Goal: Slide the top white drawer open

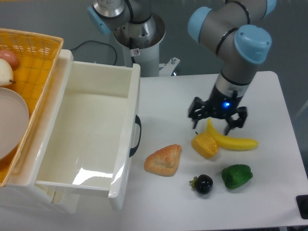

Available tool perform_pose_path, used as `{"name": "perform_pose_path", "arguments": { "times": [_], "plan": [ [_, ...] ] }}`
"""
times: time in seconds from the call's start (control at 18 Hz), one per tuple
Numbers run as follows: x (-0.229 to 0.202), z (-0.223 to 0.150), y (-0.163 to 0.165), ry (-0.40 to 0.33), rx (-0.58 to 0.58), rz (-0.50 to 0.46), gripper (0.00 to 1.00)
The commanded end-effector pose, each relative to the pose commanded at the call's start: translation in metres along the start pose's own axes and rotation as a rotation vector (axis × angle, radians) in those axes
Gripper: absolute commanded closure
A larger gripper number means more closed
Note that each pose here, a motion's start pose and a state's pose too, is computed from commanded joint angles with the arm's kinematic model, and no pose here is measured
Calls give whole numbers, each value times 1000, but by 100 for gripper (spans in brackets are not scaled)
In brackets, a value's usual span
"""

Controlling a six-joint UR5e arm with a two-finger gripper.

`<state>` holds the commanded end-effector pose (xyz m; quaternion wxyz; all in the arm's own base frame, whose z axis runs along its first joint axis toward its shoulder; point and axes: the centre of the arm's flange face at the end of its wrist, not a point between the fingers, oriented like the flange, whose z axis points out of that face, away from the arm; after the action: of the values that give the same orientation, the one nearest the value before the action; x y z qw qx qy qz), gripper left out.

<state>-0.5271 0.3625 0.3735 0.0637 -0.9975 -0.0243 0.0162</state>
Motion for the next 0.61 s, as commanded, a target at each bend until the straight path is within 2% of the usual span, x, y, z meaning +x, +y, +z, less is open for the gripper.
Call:
{"name": "perform_pose_path", "arguments": {
  "times": [0.22, 0.39, 0.61],
  "plan": [
    [-18, 33, 15, 31, -85, 297, 0],
    [-33, 49, 27, 53, -95, 439, 0],
    [-40, 61, 24, 30, -94, 478, 0]
  ]
}}
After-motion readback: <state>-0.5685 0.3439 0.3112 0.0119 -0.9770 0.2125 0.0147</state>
